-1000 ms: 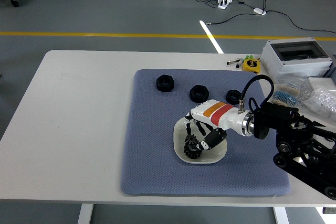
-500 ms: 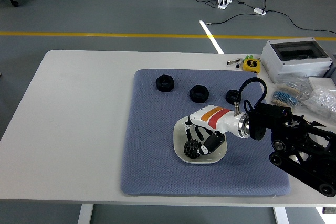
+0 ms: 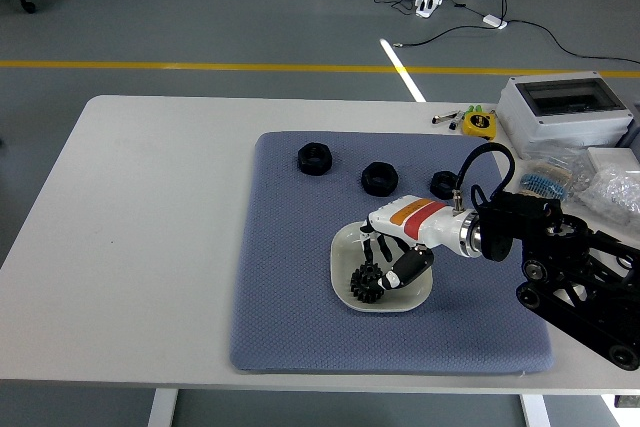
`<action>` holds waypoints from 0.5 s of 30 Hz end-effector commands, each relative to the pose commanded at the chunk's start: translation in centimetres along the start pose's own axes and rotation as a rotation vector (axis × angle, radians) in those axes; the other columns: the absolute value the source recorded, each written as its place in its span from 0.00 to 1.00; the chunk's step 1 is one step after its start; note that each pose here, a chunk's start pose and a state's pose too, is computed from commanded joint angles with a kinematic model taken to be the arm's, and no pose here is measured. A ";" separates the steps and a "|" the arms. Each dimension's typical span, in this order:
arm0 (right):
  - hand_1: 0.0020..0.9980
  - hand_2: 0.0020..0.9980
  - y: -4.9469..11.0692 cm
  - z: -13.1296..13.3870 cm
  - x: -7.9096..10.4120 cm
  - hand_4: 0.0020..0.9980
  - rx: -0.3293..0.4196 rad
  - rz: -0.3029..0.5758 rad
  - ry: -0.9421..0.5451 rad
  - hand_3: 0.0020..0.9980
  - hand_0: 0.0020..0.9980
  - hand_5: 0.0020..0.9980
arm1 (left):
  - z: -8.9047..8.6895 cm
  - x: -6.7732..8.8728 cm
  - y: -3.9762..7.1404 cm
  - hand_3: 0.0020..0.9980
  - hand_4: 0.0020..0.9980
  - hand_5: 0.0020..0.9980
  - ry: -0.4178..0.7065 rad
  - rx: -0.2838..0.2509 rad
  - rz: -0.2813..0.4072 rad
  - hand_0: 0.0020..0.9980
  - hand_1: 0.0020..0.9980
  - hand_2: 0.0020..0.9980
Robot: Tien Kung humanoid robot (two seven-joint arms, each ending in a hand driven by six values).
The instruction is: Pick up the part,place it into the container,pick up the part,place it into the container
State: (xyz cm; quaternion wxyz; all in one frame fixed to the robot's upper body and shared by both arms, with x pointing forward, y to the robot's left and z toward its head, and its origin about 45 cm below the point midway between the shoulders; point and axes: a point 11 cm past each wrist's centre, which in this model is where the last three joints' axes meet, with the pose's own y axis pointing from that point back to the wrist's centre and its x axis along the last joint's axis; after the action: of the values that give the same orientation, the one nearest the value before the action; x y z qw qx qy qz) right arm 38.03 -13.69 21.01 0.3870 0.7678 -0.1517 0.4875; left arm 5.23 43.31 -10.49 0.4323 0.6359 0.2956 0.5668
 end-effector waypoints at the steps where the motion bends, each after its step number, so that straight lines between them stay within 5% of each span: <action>1: 0.23 0.40 0.0 0.0 0.0 0.93 0.001 -0.002 0.002 0.50 0.04 0.34 | 0.0 0.0 0.0 0.58 0.68 0.64 -0.001 0.000 0.000 0.71 0.62 0.68; 15: 0.24 0.41 1.9 0.8 2.8 0.99 -0.018 0.078 -0.002 0.53 0.04 0.35 | -0.3 -0.1 0.0 0.58 0.68 0.64 -0.004 0.005 -0.002 0.71 0.62 0.67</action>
State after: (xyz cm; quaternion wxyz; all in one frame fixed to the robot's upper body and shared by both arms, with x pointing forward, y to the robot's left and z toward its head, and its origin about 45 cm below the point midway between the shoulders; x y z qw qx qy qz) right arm 38.71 -15.09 24.16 0.3744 0.7583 -0.1862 0.5001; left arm 4.97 43.29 -10.53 0.4318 0.6379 0.2970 0.5643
